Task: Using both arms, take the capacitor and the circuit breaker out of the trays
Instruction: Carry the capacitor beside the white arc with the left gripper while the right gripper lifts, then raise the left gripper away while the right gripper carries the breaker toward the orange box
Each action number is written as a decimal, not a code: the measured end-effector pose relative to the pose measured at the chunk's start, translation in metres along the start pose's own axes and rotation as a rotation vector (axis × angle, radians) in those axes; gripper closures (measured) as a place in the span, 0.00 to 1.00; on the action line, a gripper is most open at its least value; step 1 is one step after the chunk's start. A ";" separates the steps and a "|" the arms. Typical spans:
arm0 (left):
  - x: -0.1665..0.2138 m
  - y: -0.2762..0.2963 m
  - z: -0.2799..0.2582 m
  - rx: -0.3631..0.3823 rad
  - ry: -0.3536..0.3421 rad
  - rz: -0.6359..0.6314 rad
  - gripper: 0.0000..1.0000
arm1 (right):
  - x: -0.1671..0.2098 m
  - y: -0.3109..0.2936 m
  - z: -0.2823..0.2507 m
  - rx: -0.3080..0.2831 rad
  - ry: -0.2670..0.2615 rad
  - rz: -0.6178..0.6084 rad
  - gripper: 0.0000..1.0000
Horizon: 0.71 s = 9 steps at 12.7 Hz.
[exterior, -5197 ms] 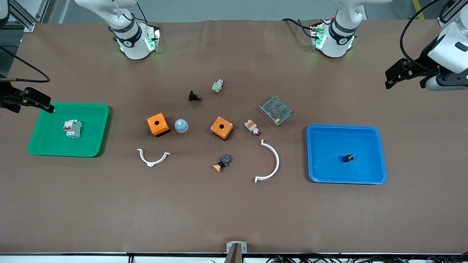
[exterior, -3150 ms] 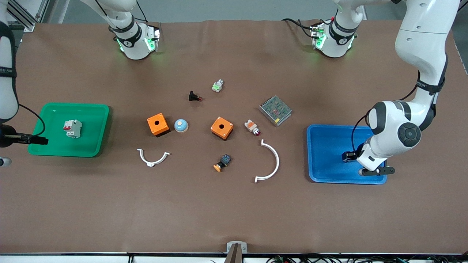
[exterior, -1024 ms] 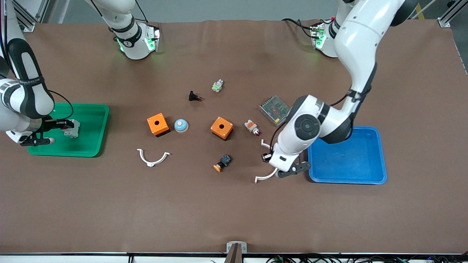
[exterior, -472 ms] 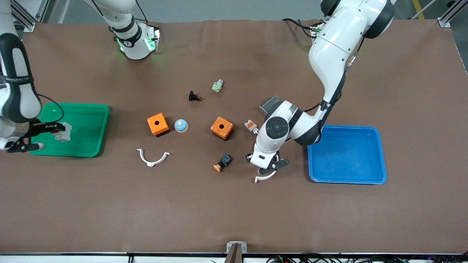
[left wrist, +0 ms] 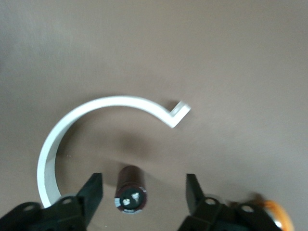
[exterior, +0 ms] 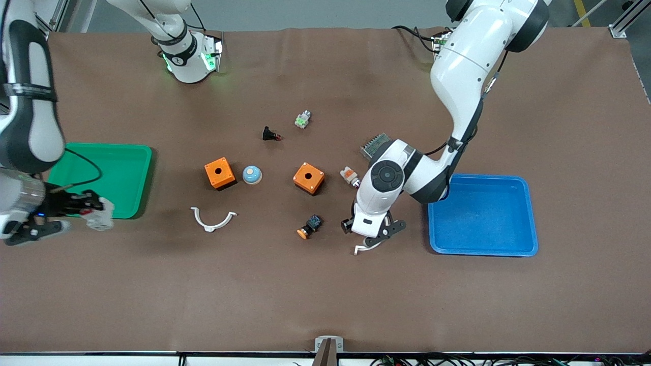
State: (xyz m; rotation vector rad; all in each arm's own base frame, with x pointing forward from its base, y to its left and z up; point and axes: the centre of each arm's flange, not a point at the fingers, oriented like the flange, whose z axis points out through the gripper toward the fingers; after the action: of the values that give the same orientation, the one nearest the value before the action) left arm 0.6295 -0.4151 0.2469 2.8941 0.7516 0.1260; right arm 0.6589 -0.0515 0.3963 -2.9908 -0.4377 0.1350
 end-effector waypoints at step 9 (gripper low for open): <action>0.105 -0.073 -0.257 0.134 0.233 -0.029 0.00 | 0.049 -0.295 0.053 -0.035 -0.046 0.187 0.60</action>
State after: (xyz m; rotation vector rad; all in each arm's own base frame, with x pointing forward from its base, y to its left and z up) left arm 0.6558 -0.2690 0.4929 3.0276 0.8703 0.4321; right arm 0.6178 0.2492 0.3776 -3.0633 -0.1659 0.2147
